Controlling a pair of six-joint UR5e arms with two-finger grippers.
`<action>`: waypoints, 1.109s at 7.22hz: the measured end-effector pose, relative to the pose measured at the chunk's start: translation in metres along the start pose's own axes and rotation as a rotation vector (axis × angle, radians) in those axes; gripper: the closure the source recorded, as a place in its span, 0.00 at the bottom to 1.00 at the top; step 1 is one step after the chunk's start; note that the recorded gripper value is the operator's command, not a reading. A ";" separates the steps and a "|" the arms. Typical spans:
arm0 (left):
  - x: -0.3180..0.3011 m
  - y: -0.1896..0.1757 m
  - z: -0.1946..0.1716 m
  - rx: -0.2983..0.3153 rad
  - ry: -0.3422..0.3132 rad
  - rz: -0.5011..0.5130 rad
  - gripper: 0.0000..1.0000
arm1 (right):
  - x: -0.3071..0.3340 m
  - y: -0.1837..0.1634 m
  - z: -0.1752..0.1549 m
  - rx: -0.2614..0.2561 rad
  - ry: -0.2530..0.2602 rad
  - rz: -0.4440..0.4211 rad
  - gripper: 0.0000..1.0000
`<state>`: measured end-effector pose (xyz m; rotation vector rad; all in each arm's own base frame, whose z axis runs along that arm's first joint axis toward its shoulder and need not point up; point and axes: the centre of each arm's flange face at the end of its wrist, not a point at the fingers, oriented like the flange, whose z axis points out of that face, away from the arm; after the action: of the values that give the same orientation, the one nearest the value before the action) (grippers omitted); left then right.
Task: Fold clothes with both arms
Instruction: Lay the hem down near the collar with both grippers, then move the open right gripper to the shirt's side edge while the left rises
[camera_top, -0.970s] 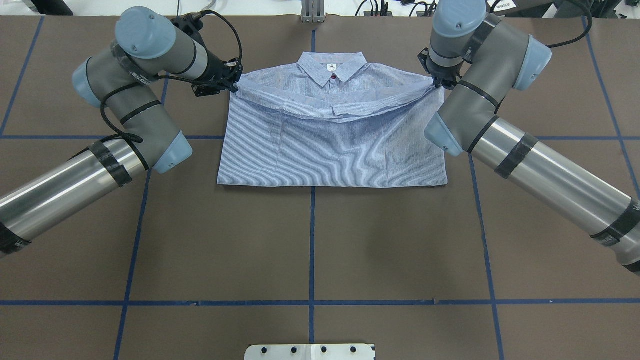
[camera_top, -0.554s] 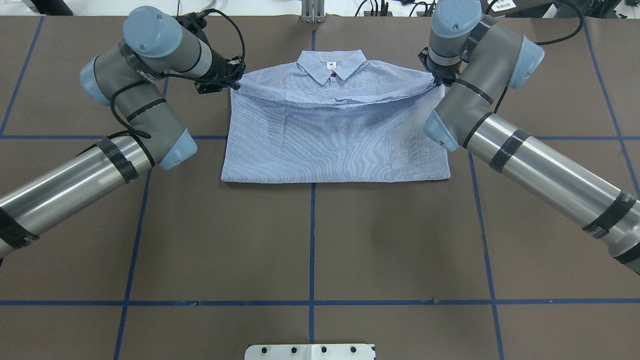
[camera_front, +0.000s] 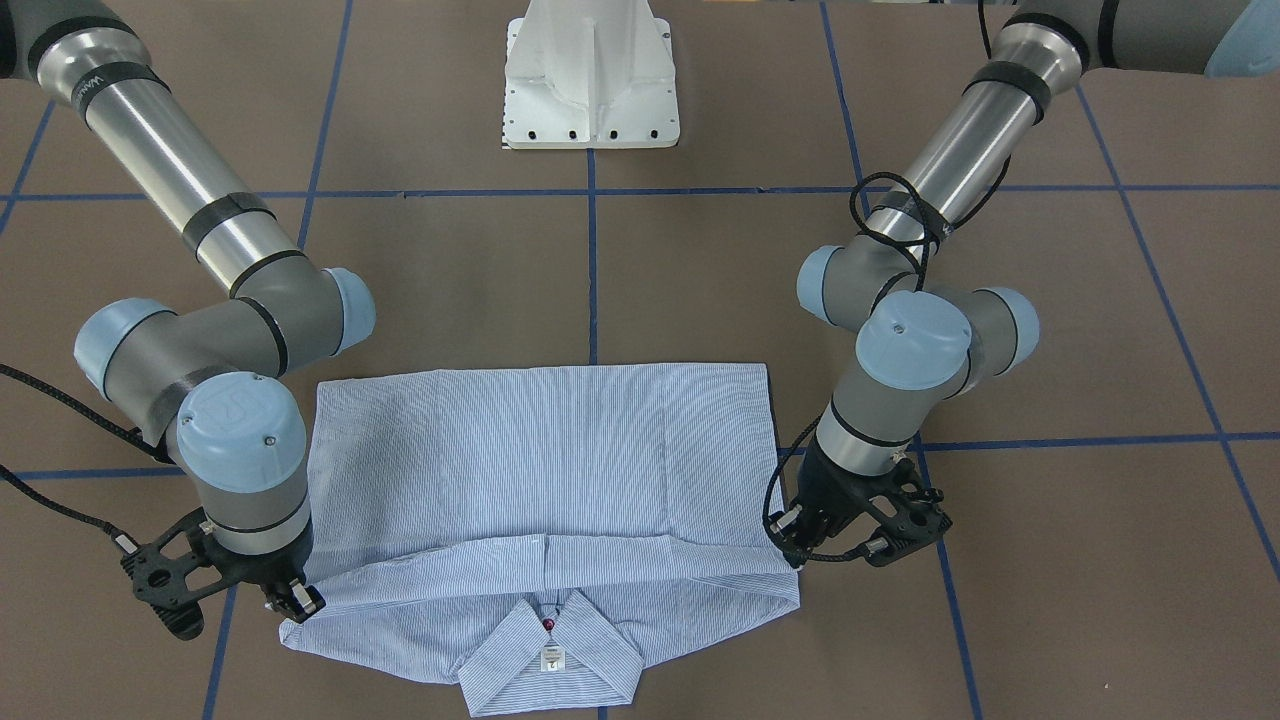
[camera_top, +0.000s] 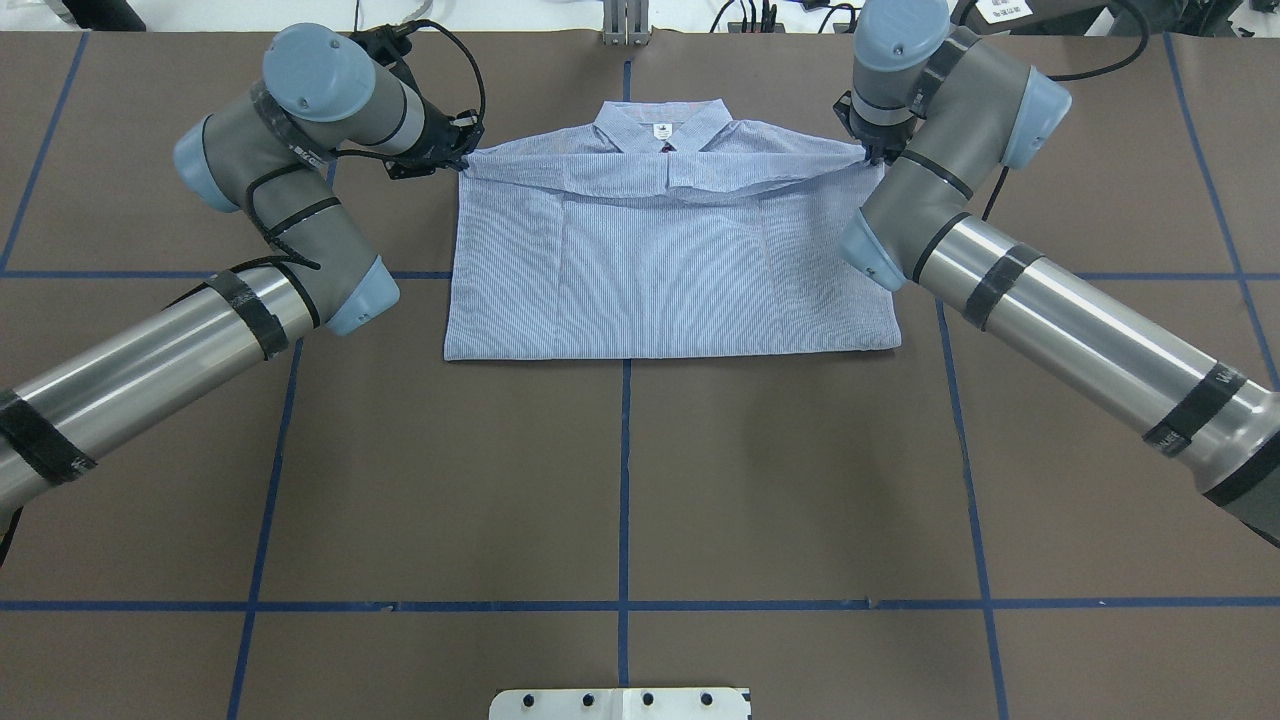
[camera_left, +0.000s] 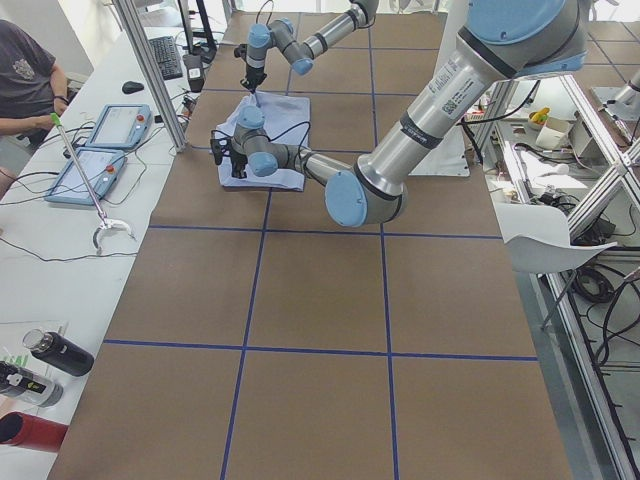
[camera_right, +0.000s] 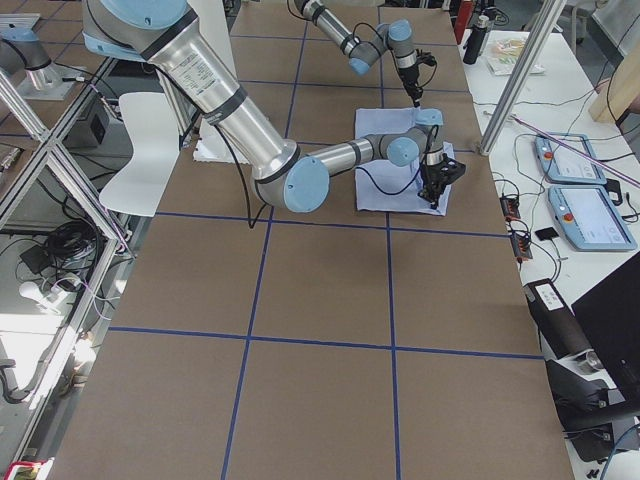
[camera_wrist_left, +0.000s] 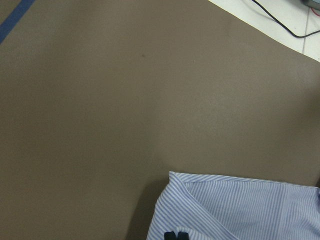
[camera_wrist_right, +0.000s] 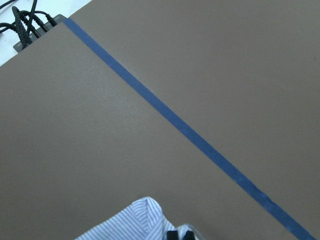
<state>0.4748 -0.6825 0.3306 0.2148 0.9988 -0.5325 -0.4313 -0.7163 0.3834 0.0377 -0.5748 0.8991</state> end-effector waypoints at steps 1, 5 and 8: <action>-0.001 -0.004 0.001 0.012 -0.006 0.011 0.57 | -0.007 -0.003 -0.003 -0.005 -0.001 -0.001 0.00; -0.001 -0.024 -0.020 0.038 0.017 0.037 0.57 | -0.003 -0.026 -0.035 -0.057 -0.059 -0.006 0.00; -0.014 -0.012 -0.041 -0.015 0.057 0.046 0.57 | 0.075 0.034 -0.052 -0.127 -0.135 0.014 0.00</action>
<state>0.4321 -0.6715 0.3211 0.2404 1.0502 -0.4791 -0.3974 -0.6265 0.3688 -0.0209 -0.7576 0.8768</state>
